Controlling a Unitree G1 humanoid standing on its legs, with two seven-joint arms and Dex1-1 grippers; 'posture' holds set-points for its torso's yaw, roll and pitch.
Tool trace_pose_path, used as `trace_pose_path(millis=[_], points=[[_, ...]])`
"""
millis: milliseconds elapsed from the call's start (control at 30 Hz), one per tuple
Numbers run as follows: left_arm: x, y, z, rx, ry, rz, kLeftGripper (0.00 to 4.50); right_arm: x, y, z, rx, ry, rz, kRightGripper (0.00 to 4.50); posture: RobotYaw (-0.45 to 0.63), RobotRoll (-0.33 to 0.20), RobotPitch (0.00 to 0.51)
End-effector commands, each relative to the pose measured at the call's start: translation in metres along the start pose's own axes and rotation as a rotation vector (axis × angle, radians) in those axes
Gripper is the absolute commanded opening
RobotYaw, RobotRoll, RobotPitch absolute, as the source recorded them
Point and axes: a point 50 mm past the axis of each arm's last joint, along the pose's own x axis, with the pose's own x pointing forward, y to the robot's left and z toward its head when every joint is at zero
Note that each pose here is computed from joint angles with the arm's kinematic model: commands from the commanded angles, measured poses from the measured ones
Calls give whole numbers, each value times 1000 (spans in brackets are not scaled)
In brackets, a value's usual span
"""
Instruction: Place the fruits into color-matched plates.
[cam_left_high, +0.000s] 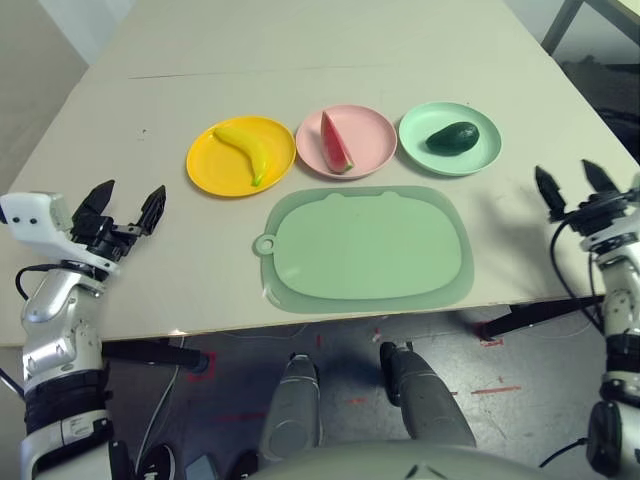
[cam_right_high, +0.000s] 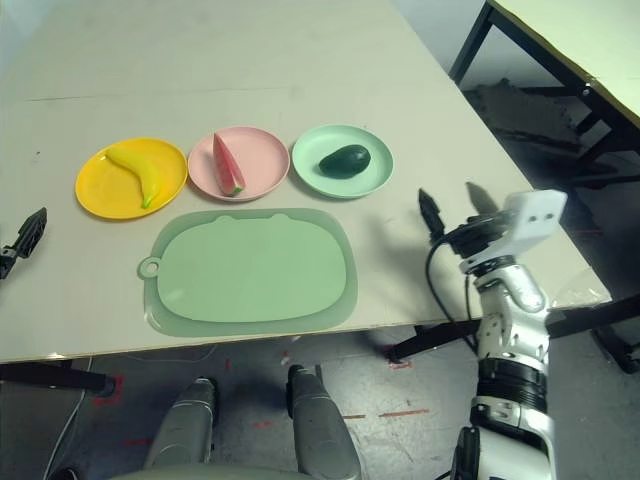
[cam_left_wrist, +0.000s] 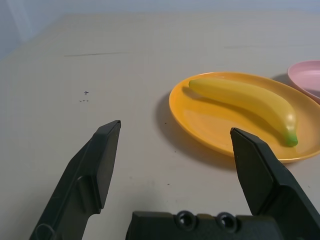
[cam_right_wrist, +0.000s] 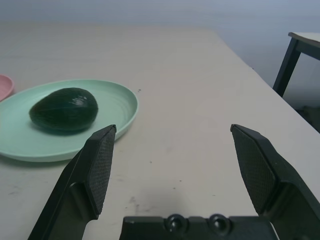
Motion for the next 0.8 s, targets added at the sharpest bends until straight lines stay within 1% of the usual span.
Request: trace_pose_path(millis=[33, 133, 300, 433, 533, 633, 800], points=[[-11, 7, 1, -13, 3, 54, 4470, -1, -3, -11, 8, 45, 37, 4500, -11, 0, 252], [-15, 11, 2, -7, 9, 73, 4470, 5, 8, -14, 6, 42, 99, 4500, 2, 0, 254], [-19, 12, 4, -2, 9, 84, 4470, 12, 24, -17, 17, 28, 142, 4500, 24, 0, 260], [-17, 12, 8, 3, 6, 85, 4470, 13, 36, -14, 15, 13, 170, 4500, 27, 0, 267], [-11, 11, 9, 6, -2, 69, 4470, 9, 35, -12, 18, 6, 156, 4500, 32, 0, 276], [-9, 8, 7, -1, -2, 57, 4470, 3, 38, -14, 19, 15, 155, 4500, 28, 0, 277], [-6, 3, 6, -3, -4, 42, 4470, -8, 28, -14, 50, 21, 78, 4500, 21, 0, 275]])
